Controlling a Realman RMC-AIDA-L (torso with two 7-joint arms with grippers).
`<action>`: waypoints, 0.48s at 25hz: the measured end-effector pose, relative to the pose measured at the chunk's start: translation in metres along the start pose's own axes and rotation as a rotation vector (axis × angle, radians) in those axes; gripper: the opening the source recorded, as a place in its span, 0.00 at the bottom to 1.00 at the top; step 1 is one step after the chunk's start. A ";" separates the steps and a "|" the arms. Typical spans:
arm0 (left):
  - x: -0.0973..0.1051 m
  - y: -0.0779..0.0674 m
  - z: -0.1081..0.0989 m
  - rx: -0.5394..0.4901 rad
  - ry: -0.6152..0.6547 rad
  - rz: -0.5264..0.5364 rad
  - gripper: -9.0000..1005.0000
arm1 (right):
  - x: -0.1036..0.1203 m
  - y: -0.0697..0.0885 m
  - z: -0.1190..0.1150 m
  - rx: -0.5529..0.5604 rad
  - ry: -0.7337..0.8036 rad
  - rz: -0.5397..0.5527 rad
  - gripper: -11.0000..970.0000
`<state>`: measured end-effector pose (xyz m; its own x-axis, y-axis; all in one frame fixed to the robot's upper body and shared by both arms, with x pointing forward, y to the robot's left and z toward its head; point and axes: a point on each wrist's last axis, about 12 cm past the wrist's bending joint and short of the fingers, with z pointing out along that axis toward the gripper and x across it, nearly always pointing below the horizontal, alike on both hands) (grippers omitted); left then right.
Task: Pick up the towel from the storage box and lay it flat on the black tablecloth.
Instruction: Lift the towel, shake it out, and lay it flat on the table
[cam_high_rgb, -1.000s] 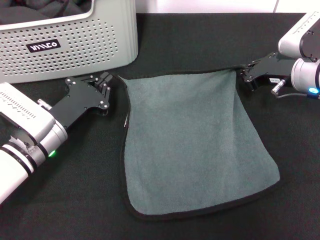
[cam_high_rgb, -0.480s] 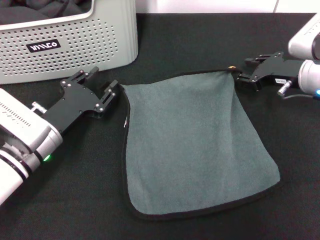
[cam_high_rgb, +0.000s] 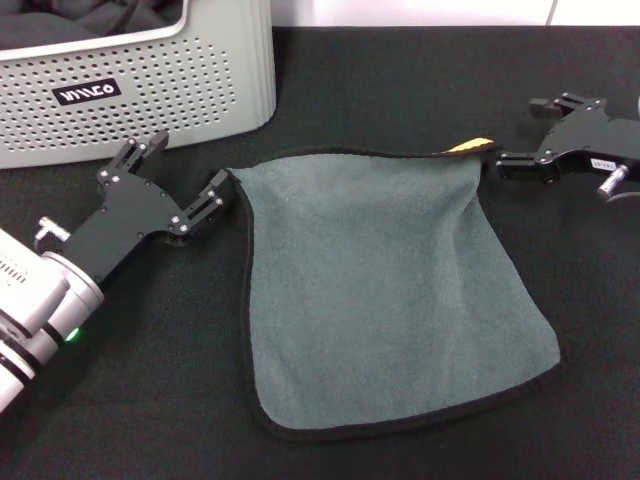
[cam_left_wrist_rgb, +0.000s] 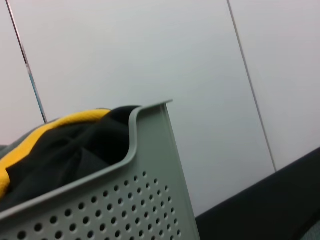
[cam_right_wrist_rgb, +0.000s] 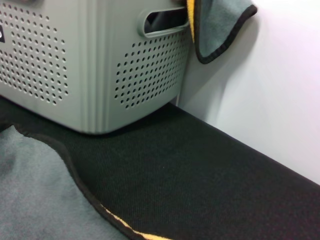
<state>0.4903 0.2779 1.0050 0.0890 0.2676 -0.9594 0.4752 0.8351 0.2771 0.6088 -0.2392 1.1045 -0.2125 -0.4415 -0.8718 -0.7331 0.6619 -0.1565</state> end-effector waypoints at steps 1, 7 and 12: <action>0.000 0.000 -0.001 -0.001 -0.004 0.000 0.76 | 0.000 -0.001 -0.001 0.002 -0.001 0.001 0.76; -0.004 -0.004 -0.003 0.009 -0.042 -0.005 0.80 | -0.007 -0.007 0.004 -0.010 0.004 0.002 0.92; -0.006 -0.007 -0.005 0.014 -0.064 -0.011 0.80 | -0.021 -0.013 0.023 -0.041 0.076 -0.014 0.91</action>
<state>0.4819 0.2728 1.0087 0.1395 0.2271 -0.9638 0.4889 0.8307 0.2665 0.6373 -0.2246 1.1137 -0.2492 -0.4962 -0.8317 -0.7617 0.6308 -0.1481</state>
